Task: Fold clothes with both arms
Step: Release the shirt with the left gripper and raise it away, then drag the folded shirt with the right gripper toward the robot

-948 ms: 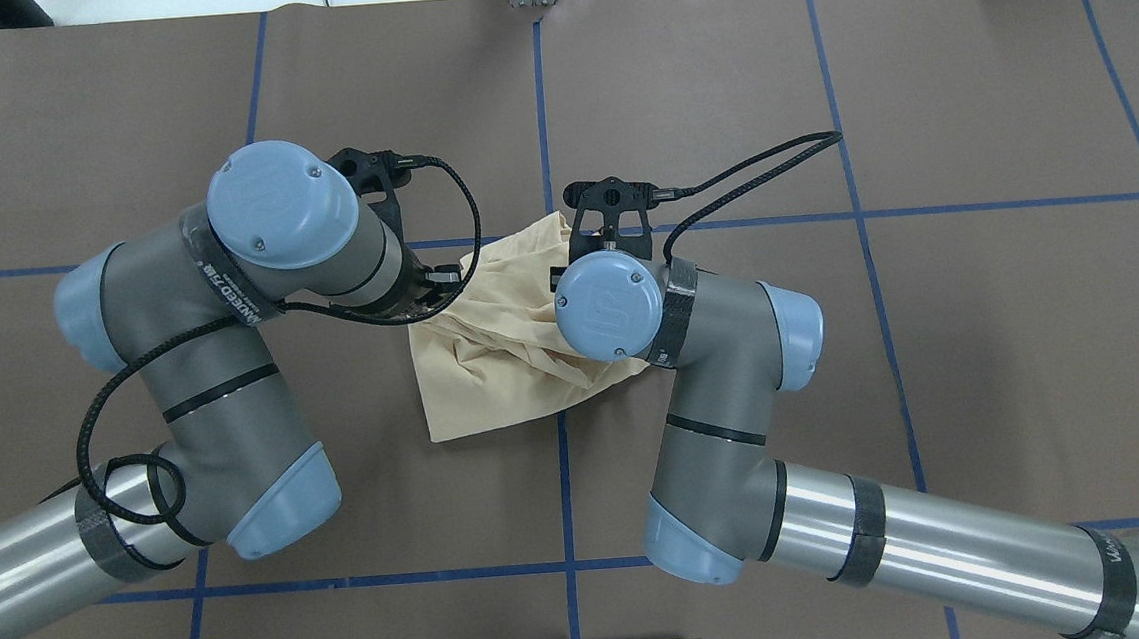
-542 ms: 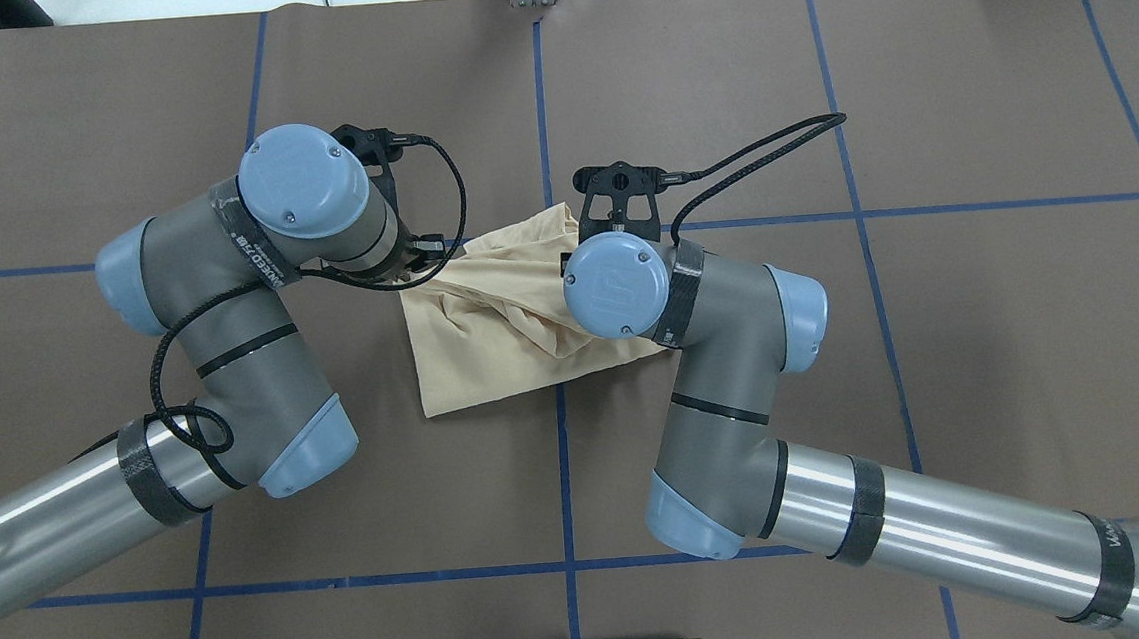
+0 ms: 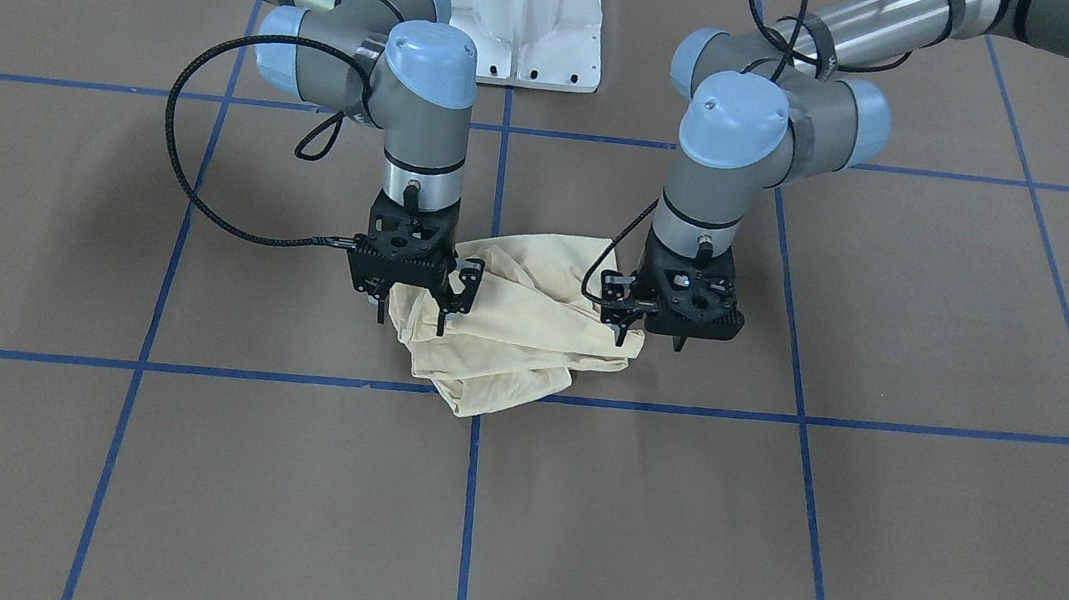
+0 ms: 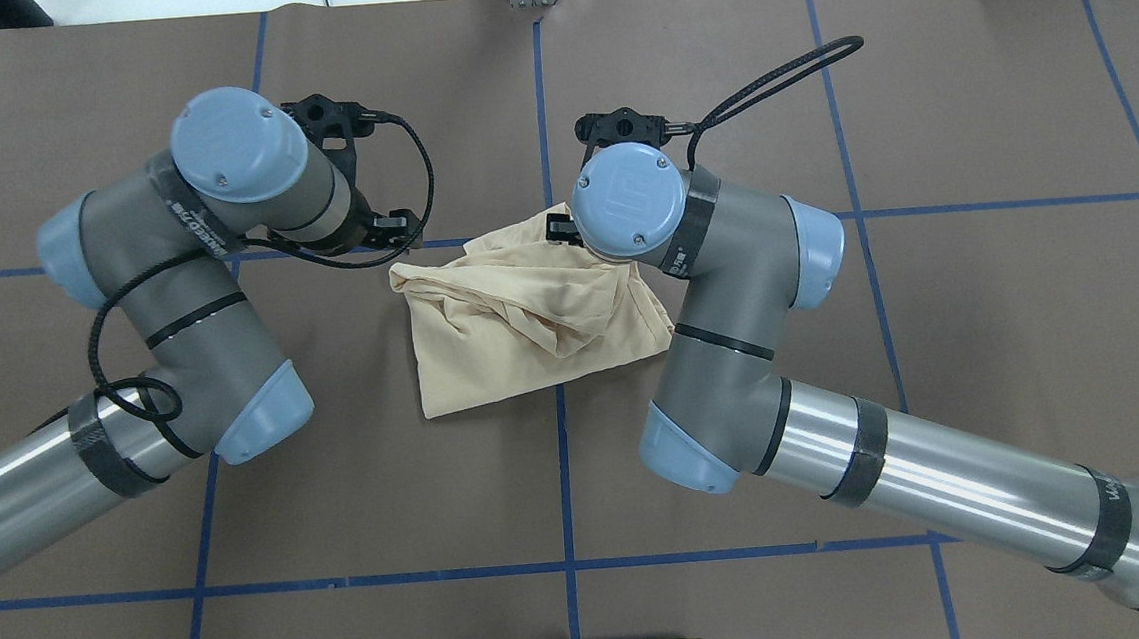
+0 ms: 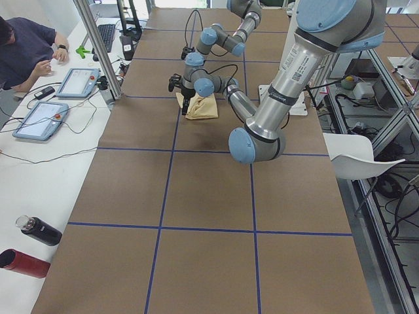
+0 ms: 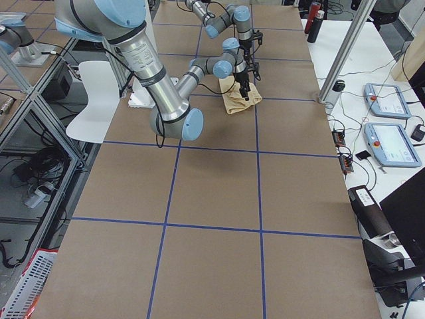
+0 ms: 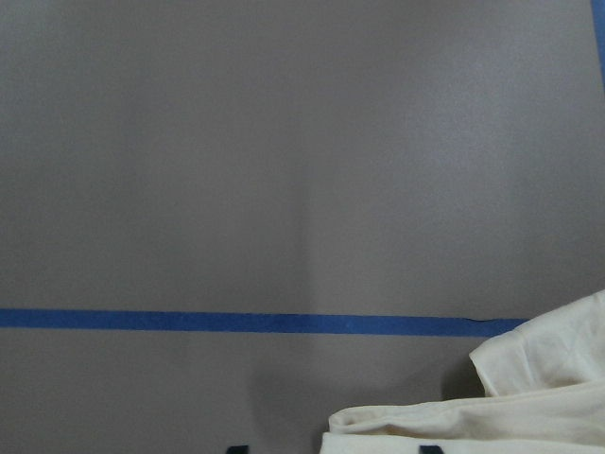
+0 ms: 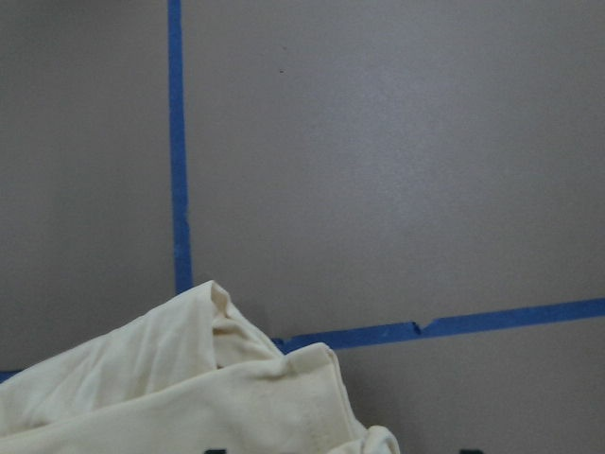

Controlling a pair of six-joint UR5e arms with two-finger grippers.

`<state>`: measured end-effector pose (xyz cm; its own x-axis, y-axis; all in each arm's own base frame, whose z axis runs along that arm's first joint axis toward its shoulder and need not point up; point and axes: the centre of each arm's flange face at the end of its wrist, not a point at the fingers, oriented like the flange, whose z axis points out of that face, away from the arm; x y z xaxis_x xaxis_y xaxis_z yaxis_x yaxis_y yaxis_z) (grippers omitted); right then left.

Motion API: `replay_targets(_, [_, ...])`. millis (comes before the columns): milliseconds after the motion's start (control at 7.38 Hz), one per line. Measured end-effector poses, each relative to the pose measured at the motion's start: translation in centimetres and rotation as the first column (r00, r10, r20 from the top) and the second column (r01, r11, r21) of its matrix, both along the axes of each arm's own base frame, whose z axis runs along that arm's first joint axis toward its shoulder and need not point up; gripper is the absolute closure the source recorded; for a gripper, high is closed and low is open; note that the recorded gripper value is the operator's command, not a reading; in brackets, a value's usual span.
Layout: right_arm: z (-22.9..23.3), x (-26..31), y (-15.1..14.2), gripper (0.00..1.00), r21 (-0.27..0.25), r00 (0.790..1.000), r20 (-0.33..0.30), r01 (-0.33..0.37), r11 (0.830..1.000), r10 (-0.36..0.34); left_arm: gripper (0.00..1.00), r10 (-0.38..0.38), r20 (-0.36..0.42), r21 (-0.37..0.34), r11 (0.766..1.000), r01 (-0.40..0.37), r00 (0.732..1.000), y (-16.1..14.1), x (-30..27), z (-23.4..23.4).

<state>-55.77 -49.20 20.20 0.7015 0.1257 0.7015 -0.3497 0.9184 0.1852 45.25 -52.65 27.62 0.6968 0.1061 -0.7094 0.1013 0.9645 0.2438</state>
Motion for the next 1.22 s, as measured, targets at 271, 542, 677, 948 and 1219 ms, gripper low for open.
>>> replay_targets(271, [-3.0, -1.1, 1.8, 0.04, -0.006, 0.999, 0.029, 0.031, 0.999, -0.031, 0.0, 0.119, 0.036, 0.094, 0.988, -0.122, 0.992, -0.5, -4.1, 3.2])
replay_targets(542, [-6.4, -4.7, 6.6, 0.18, -0.035, 1.0, 0.006, 0.026, 0.999, -0.026, 0.0, 0.163, 0.049, 0.145, 0.975, -0.168, 0.985, -0.6, -6.3, 6.3])
replay_targets(677, [-7.2, -6.8, 9.4, 0.25, -0.041, 1.0, -0.013, 0.024, 0.999, -0.025, 0.0, 0.167, 0.049, 0.154, 0.973, -0.172, 0.985, -0.6, -6.7, 6.9])
replay_targets(948, [-8.1, -11.2, 12.3, 0.3, -0.044, 0.996, -0.082, 0.033, 0.999, -0.036, 0.0, 0.168, 0.048, 0.157, 0.972, -0.173, 0.985, -0.5, -6.9, 7.2])
replay_targets(1219, [-8.5, -14.5, 12.2, 0.47, -0.022, 0.984, -0.162, 0.07, 0.997, -0.073, 0.0, 0.166, 0.047, 0.155, 0.973, -0.171, 0.985, -0.5, -6.9, 7.2])
